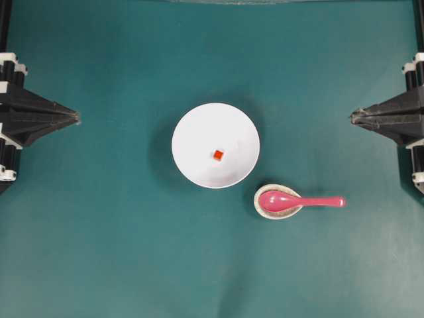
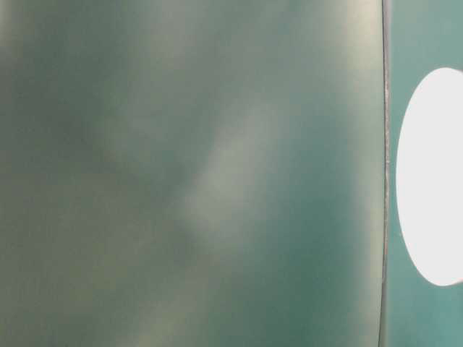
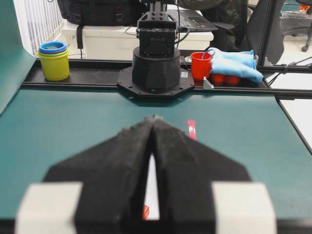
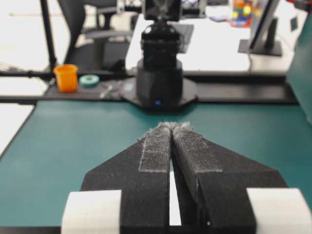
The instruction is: Grip the spoon and scoop the red block from the bowl with right arm.
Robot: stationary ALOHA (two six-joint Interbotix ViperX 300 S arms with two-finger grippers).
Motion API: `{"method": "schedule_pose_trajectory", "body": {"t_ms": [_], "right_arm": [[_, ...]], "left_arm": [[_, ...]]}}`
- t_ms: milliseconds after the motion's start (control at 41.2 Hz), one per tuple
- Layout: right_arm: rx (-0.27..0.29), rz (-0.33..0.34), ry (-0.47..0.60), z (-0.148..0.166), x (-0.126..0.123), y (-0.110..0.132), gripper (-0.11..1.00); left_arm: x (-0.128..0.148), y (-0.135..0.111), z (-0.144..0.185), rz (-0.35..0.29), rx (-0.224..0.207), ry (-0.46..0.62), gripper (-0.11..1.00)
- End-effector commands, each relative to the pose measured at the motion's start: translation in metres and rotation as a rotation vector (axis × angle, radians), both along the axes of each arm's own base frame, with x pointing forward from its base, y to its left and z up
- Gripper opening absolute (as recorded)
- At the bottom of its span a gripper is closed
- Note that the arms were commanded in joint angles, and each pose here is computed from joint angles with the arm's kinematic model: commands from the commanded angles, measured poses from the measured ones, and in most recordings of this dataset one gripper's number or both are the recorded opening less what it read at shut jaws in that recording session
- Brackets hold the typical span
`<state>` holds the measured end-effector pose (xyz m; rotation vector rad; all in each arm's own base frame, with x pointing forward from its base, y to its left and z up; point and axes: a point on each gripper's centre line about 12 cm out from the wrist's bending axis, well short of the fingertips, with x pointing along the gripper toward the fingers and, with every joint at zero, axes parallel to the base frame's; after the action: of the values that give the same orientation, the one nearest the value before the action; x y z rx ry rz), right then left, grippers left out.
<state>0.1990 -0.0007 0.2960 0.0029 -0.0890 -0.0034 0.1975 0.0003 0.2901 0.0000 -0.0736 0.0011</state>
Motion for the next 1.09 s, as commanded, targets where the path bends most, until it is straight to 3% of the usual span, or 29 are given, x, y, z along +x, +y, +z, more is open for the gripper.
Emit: {"method": "schedule_pose_trajectory", "body": {"t_ms": [0, 24, 48, 73, 145, 242, 703, 800, 921, 1067], "right_arm": [[0.009, 0.008, 0.002, 0.002, 0.002, 0.001, 0.00], [0.011, 0.008, 0.021, -0.001, 0.004, 0.001, 0.00], [0.011, 0.008, 0.029, -0.002, 0.005, 0.002, 0.00], [0.011, 0.008, 0.034, -0.003, 0.005, 0.002, 0.00], [0.011, 0.010, 0.046, -0.004, 0.007, 0.002, 0.00], [0.011, 0.010, 0.049, -0.004, 0.008, 0.002, 0.00], [0.021, 0.008, 0.069, 0.003, 0.010, 0.002, 0.02], [0.027, 0.007, 0.081, 0.005, 0.011, 0.002, 0.13], [0.039, 0.008, 0.103, 0.007, 0.012, 0.002, 0.37], [0.096, 0.003, 0.138, 0.004, 0.012, 0.001, 0.52]], "left_arm": [[0.005, 0.000, -0.003, -0.001, 0.004, 0.080, 0.00], [0.005, 0.000, -0.011, -0.002, 0.000, 0.147, 0.00], [0.005, 0.000, -0.012, 0.000, 0.001, 0.167, 0.14], [0.005, 0.000, -0.013, -0.002, 0.000, 0.176, 0.15], [0.004, 0.000, -0.016, -0.002, 0.000, 0.206, 0.06], [0.004, 0.000, -0.015, -0.001, -0.005, 0.207, 0.04], [0.004, 0.000, -0.017, -0.001, -0.012, 0.225, 0.04], [0.004, 0.000, -0.017, 0.001, -0.013, 0.225, 0.04], [0.005, 0.000, -0.018, 0.001, -0.011, 0.227, 0.04], [0.005, 0.000, -0.018, -0.001, -0.011, 0.230, 0.04]]}}
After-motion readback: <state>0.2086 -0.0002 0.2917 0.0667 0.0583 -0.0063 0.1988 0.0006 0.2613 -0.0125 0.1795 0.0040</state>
